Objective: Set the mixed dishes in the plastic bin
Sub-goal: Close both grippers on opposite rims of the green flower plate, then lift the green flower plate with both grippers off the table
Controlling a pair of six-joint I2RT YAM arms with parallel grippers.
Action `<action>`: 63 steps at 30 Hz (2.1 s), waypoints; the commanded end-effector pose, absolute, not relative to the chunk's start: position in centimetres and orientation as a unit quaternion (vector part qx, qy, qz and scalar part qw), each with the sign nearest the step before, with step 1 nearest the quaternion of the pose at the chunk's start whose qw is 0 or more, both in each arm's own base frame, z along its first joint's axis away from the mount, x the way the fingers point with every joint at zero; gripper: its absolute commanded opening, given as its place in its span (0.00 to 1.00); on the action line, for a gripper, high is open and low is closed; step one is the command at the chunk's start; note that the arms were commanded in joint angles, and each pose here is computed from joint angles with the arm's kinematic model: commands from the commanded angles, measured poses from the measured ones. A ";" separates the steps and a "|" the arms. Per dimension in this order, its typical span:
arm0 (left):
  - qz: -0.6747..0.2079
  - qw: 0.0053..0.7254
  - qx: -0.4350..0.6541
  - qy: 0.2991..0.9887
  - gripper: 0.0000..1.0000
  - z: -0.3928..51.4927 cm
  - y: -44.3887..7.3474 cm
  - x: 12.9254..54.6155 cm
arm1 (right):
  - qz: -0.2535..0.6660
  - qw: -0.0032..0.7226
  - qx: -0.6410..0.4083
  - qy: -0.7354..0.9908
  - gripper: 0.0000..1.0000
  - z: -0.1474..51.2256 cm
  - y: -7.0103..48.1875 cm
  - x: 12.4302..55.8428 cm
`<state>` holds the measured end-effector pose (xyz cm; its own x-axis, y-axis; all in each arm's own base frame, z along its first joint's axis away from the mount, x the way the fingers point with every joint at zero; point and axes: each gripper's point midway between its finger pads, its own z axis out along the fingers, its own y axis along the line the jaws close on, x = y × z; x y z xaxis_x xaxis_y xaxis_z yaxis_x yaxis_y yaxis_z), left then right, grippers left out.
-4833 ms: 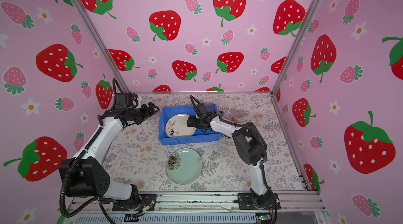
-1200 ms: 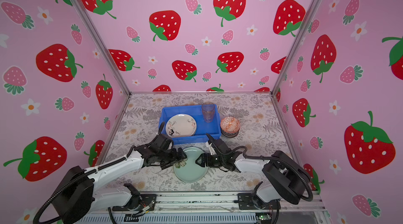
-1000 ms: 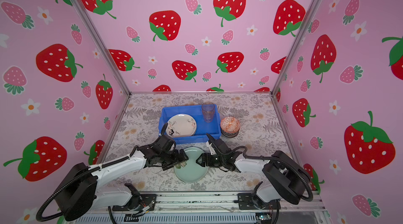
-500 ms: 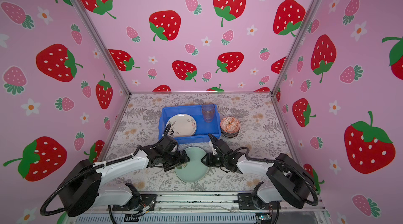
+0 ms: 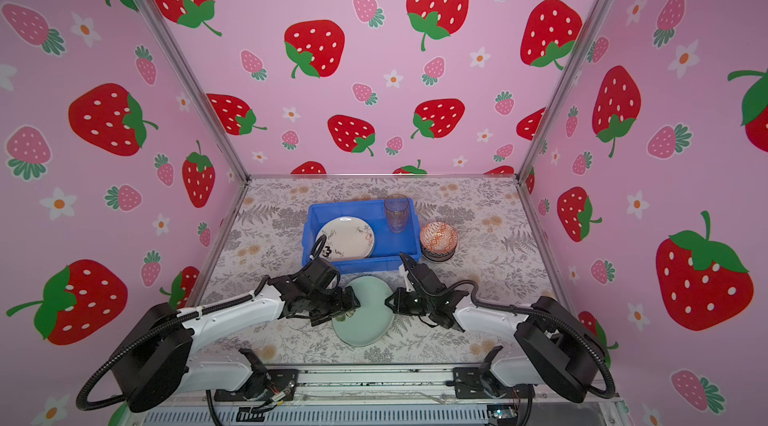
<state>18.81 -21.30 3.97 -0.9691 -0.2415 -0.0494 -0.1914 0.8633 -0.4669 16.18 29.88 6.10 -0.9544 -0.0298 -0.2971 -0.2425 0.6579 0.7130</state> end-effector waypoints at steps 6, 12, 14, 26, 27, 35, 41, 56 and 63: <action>-0.288 0.108 -0.083 0.948 0.99 8.8 -23.5 21.2 | 0.409 0.134 -0.070 0.900 0.00 7.4 30.1 16.3; -0.283 0.123 -0.084 0.947 0.99 9.9 -22.3 21.6 | 0.410 0.137 -0.066 0.899 0.00 8.5 30.0 16.5; -0.287 0.125 -0.092 0.945 0.99 10.1 -21.8 21.8 | 0.412 0.139 -0.065 0.898 0.00 9.0 30.0 16.6; -0.280 0.152 -0.116 0.941 0.99 12.1 -18.1 23.0 | 0.430 0.118 -0.075 0.892 0.00 11.4 30.9 16.3; -0.279 0.153 -0.118 0.941 0.99 12.1 -17.8 23.1 | 0.431 0.117 -0.076 0.892 0.00 11.4 30.9 16.3; -0.272 0.158 -0.126 0.941 0.99 12.4 -16.5 23.2 | 0.444 0.116 -0.076 0.885 0.00 11.9 31.5 16.4; -0.273 0.160 -0.134 0.939 0.99 12.4 -15.9 23.1 | 0.450 0.114 -0.076 0.882 0.00 12.4 32.0 16.6; -0.271 0.189 -0.155 0.931 0.99 14.4 -13.0 24.3 | 0.469 0.114 -0.100 0.870 0.00 14.5 33.5 17.0; -0.271 0.198 -0.162 0.928 0.99 15.1 -12.1 24.8 | 0.484 0.114 -0.119 0.859 0.00 16.4 34.5 17.1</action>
